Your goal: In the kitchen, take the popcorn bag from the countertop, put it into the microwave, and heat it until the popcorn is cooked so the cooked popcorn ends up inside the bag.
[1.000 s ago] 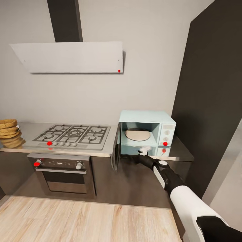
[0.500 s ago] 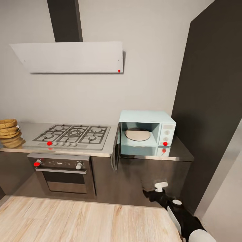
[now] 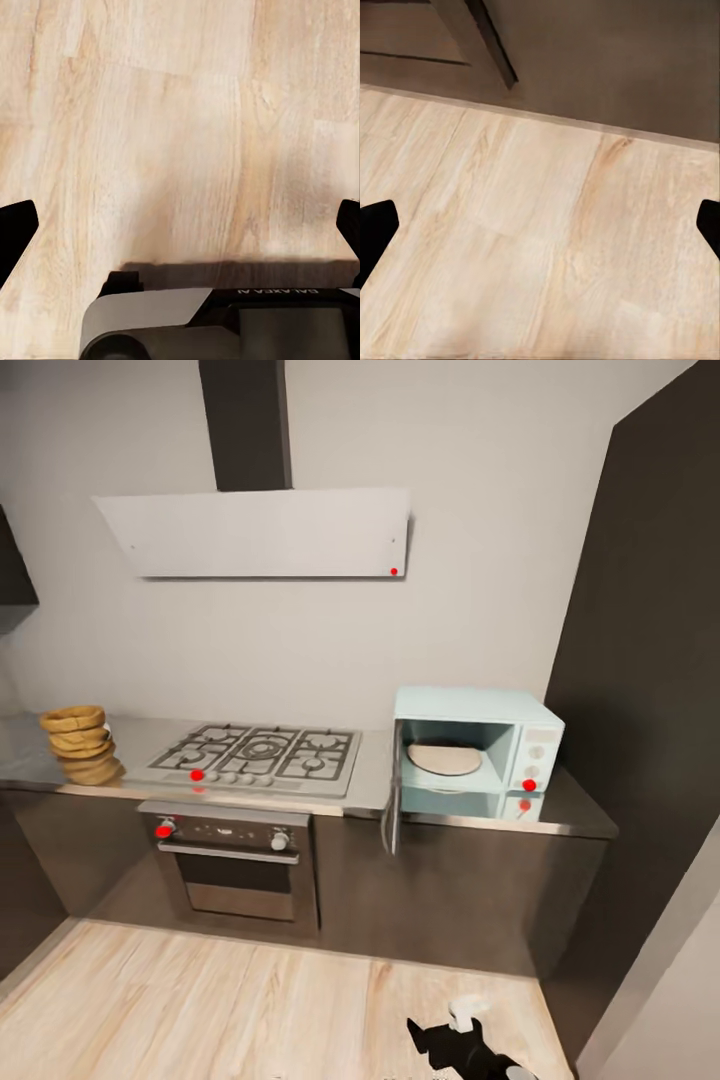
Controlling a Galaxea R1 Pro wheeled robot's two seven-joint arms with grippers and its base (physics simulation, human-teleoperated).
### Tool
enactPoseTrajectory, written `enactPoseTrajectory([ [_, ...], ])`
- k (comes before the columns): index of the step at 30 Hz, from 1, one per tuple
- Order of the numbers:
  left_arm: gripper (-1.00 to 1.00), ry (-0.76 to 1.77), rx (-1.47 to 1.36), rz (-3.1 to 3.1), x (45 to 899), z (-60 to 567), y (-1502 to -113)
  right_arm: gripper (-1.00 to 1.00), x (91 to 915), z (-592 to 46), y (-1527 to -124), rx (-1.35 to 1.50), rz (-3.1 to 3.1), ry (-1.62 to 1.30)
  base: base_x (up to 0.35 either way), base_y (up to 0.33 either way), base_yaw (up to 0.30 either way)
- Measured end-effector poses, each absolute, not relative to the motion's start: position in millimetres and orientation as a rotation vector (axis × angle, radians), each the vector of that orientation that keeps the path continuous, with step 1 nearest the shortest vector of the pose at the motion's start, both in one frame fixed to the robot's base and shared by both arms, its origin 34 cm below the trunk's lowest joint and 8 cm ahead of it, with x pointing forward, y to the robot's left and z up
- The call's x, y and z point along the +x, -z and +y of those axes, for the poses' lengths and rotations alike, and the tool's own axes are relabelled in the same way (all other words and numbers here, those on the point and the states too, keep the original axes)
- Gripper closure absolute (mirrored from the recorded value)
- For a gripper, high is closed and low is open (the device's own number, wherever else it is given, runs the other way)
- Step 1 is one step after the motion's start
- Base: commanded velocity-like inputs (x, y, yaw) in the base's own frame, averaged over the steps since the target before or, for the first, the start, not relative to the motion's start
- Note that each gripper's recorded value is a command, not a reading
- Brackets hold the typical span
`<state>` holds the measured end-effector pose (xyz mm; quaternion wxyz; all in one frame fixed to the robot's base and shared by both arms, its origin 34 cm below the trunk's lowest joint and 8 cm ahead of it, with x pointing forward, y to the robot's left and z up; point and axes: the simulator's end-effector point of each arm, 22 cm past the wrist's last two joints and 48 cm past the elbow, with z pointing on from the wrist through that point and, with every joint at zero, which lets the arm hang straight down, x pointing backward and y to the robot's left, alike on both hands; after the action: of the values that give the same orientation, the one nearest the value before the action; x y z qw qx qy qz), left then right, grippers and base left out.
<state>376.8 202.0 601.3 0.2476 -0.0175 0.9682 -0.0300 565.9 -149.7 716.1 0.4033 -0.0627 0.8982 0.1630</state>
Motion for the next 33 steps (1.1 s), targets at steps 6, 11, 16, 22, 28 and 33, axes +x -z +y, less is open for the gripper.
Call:
enactPoseTrajectory([
  [6,-1.0,0.082,-0.048,2.638,377.2,202.0,-601.6,-1.0,562.5,-140.8,-714.7,-0.158,2.275,-0.427,-0.162,0.319,0.277],
  [11,-1.0,0.082,-0.048,2.636,377.9,202.0,-602.1,-1.0,562.9,-140.4,-715.5,-0.156,2.273,-0.427,-0.162,0.319,0.279],
  [16,-1.0,0.082,-0.048,2.634,378.6,202.1,-602.6,-1.0,563.4,-140.8,-716.3,-0.156,2.271,-0.426,-0.162,0.319,0.279],
  [22,-1.0,0.082,-0.047,2.632,379.3,202.0,-603.2,-1.0,563.9,-140.8,-717.3,-0.157,2.269,-0.426,-0.152,0.322,0.279],
  [28,-1.0,0.083,-0.044,2.628,380.2,200.8,-604.1,-1.0,564.2,-140.7,-718.6,-0.159,2.266,-0.425,-0.007,0.299,0.279],
  [33,-1.0,0.088,-0.049,2.627,380.7,197.9,-604.6,-1.0,564.0,-140.3,-718.9,-0.164,2.265,-0.425,0.006,0.035,0.182],
])
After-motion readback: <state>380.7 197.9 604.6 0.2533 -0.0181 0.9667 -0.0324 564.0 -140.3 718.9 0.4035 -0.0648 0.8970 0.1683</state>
